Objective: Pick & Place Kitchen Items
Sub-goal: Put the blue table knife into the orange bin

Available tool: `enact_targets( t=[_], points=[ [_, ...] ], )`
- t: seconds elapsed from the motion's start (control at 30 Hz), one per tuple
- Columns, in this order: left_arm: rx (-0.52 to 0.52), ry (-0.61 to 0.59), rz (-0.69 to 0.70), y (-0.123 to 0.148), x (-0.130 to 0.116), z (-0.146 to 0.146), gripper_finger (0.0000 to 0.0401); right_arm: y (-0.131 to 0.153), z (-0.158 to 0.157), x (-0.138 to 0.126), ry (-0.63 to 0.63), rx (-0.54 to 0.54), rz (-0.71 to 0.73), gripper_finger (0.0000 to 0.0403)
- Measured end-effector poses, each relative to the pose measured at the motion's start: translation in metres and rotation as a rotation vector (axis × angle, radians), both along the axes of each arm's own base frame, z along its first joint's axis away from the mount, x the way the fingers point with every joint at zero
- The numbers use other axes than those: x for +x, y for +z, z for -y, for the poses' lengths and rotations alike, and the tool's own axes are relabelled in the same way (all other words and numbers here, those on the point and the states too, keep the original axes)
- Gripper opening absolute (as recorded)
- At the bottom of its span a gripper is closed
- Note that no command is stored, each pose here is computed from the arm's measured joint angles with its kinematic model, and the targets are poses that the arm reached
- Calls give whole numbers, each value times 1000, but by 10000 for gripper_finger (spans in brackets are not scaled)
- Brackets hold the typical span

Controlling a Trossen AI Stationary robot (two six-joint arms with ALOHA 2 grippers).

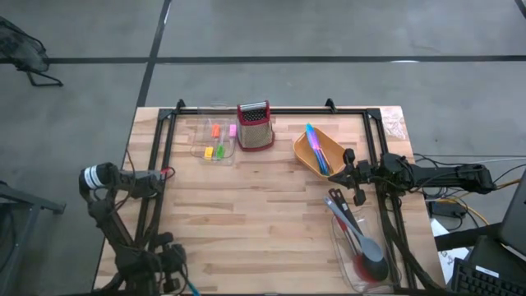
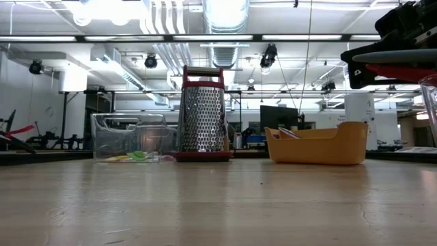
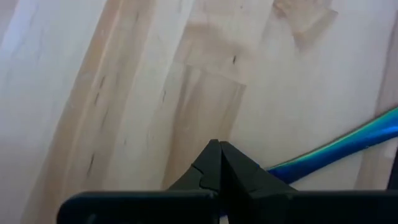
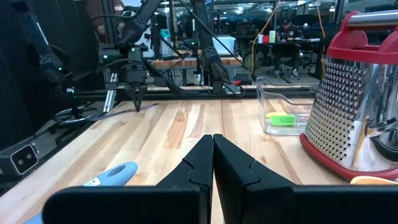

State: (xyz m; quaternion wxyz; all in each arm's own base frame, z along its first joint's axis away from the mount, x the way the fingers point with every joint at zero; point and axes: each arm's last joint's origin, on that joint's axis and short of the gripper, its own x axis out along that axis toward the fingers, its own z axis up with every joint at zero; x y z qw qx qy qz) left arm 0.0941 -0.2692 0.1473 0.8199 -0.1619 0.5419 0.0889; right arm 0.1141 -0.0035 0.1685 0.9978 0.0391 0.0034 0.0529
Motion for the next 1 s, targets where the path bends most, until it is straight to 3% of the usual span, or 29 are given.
enact_targets(
  t=[0.17, 0.47, 0.67, 0.83, 1.0],
  points=[
    [11, -21, 21, 1, 0, 0, 3, 0, 0, 0, 0, 0, 0, 8],
    [-57, -28, -29, 14, -2, 11, 3, 0, 0, 0, 0, 0, 0, 8],
    [-22, -5, -30, 19, -3, 10, 3, 0, 0, 0, 0, 0, 0, 8],
    [-56, -63, 102, 22, 5, 18, 3, 0, 0, 0, 0, 0, 0, 8],
    [-42, -104, 141, 13, 14, 24, 3, 0, 0, 0, 0, 0, -1, 8]
  ],
)
